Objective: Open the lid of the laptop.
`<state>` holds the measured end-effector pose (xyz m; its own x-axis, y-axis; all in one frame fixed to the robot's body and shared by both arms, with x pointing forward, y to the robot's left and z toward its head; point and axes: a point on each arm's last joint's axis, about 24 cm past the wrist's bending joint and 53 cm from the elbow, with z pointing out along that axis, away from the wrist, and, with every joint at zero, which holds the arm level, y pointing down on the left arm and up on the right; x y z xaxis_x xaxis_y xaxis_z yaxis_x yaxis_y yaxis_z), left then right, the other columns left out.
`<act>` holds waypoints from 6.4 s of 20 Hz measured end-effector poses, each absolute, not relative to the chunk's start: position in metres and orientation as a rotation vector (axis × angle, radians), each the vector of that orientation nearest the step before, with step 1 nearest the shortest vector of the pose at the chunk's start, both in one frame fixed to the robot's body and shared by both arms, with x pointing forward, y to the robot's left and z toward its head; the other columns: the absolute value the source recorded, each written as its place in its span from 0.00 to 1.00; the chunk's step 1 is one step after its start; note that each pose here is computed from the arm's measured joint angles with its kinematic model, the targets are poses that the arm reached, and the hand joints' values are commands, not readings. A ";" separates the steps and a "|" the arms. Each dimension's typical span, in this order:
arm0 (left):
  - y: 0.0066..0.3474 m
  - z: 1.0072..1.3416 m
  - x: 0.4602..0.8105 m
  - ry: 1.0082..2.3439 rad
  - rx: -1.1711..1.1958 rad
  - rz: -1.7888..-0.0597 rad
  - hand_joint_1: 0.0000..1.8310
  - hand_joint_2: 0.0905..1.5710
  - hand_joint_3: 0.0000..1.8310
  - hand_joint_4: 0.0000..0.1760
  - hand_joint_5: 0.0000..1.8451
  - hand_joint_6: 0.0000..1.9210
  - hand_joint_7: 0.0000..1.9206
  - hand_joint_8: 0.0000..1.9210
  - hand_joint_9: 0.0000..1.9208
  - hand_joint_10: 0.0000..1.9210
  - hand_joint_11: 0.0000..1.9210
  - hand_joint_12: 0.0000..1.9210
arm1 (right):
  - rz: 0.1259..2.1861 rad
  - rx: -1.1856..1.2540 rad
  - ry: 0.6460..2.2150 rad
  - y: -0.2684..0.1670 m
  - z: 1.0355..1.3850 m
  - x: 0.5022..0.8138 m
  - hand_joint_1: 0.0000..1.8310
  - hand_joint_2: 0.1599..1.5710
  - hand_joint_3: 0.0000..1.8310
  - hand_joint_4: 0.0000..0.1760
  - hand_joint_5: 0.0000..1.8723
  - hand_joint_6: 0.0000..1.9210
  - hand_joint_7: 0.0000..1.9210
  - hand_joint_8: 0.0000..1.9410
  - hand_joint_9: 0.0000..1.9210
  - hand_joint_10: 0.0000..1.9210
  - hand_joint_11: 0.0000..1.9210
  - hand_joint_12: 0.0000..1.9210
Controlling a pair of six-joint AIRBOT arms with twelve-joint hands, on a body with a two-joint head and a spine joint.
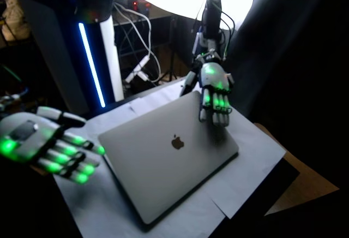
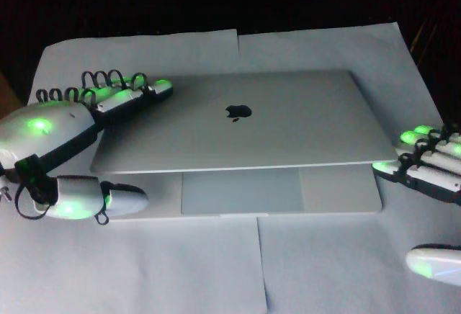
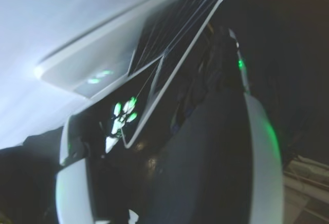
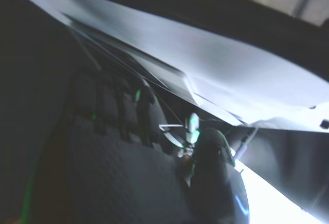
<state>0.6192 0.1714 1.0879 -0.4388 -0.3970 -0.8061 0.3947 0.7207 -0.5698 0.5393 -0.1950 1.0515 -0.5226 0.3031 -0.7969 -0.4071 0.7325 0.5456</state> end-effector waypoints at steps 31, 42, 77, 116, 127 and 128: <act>0.167 1.092 0.621 1.787 -0.026 -0.918 0.42 0.61 0.00 1.00 0.00 0.00 0.00 0.00 0.00 0.00 0.00 0.00 | 1.012 -0.270 1.979 -0.124 1.027 0.542 0.00 0.80 0.00 0.00 0.10 0.00 0.08 0.00 0.05 0.01 0.05 0.02; 0.167 1.097 0.621 1.766 -0.025 -0.926 0.42 0.62 0.00 1.00 0.00 0.00 0.00 0.00 0.00 0.00 0.00 0.00 | 1.017 -0.263 1.981 -0.116 1.018 0.551 0.00 0.83 0.00 0.00 0.11 0.00 0.09 0.00 0.07 0.00 0.08 0.02; 0.158 1.135 0.662 1.649 -0.010 -0.891 0.55 0.64 0.00 1.00 0.02 0.00 0.00 0.00 0.00 0.00 0.00 0.00 | 1.056 -0.217 2.001 -0.115 1.014 0.547 0.00 0.83 0.00 0.00 0.13 0.00 0.10 0.00 0.09 0.00 0.09 0.01; 0.179 1.242 0.821 1.540 -0.178 -0.732 0.50 0.66 0.00 1.00 0.00 0.00 0.00 0.00 0.00 0.00 0.00 0.00 | 1.084 -0.250 2.022 -0.113 1.011 0.539 0.00 0.83 0.00 0.00 0.13 0.00 0.10 0.00 0.08 0.00 0.06 0.01; 0.187 1.223 0.844 1.622 -0.246 -0.694 0.43 0.66 0.00 1.00 0.00 0.00 0.00 0.00 0.00 0.00 0.00 0.00 | 1.098 -0.300 2.018 -0.106 1.015 0.539 0.01 0.85 0.00 0.00 0.11 0.00 0.09 0.00 0.06 0.00 0.05 0.01; 0.190 1.222 0.845 1.625 -0.249 -0.687 0.43 0.67 0.00 1.00 0.00 0.00 0.00 0.00 0.00 0.00 0.00 0.00 | 1.098 -0.308 2.017 -0.105 1.015 0.539 0.00 0.84 0.00 0.00 0.13 0.01 0.10 0.01 0.08 0.01 0.07 0.01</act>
